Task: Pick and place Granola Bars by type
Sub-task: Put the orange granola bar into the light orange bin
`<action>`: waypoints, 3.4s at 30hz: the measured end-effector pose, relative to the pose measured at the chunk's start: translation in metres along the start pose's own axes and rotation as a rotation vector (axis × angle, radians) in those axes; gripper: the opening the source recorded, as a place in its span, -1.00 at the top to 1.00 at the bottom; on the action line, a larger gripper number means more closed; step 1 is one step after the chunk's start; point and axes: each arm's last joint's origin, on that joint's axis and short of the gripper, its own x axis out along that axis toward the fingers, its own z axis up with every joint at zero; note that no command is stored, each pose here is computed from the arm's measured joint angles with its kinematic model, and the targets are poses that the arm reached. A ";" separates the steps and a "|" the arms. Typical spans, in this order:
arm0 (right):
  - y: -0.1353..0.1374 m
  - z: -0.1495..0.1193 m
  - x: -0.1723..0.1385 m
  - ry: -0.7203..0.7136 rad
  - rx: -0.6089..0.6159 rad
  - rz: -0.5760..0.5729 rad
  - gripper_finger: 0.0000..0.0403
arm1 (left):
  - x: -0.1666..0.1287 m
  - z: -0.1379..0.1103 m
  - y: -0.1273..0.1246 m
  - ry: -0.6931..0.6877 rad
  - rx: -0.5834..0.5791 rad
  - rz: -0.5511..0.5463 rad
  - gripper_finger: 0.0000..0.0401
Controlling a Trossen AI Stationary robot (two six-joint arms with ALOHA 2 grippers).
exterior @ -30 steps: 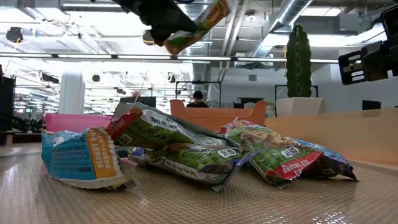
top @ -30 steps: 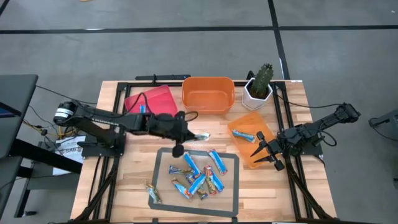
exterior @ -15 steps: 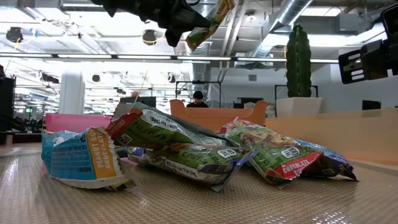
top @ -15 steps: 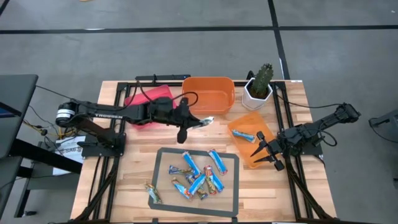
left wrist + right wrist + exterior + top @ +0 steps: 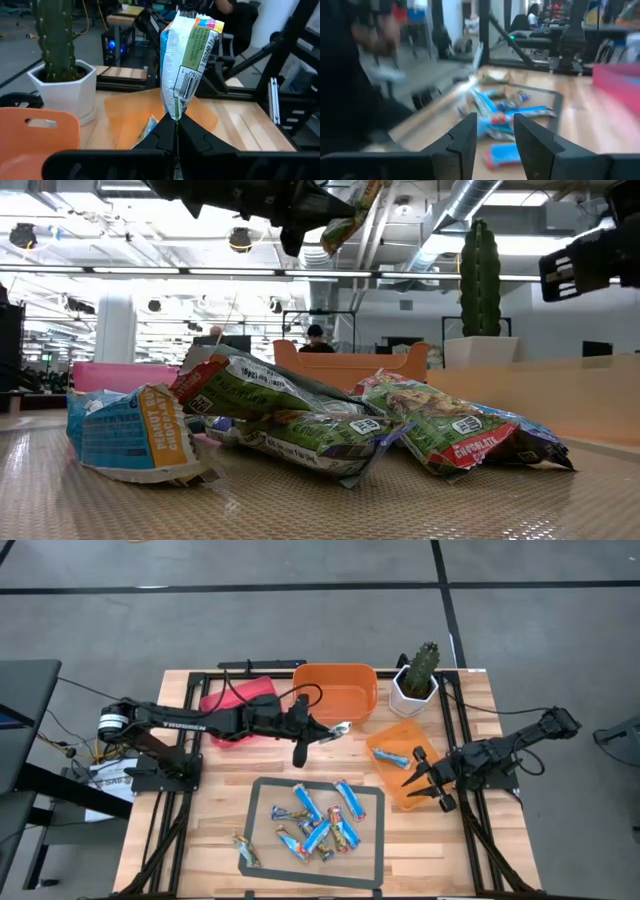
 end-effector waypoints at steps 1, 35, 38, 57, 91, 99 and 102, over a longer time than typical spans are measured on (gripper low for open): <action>0.000 0.002 0.000 -0.022 0.065 0.003 0.39 | 0.000 -0.001 0.000 0.003 -0.006 0.003 1.00; -0.048 0.091 0.061 -0.229 0.032 -0.586 0.02 | 0.001 0.007 -0.006 -0.087 -0.046 0.012 1.00; -0.058 0.100 0.073 -0.215 0.030 -0.622 -0.11 | 0.001 0.007 -0.006 -0.086 -0.036 0.012 1.00; -0.099 0.125 0.126 -0.175 0.017 -0.547 -0.16 | 0.001 0.007 -0.008 -0.082 -0.002 -0.018 1.00; -0.105 0.128 0.126 -0.175 0.018 -0.574 0.72 | 0.001 0.009 -0.009 -0.101 0.029 -0.045 0.37; -0.109 0.117 0.125 -0.074 0.067 -0.594 0.72 | 0.001 0.003 -0.006 -0.039 0.023 -0.013 0.02; -0.112 0.113 0.121 -0.015 0.100 -0.611 0.72 | 0.001 0.000 0.000 -0.007 0.018 0.028 -0.03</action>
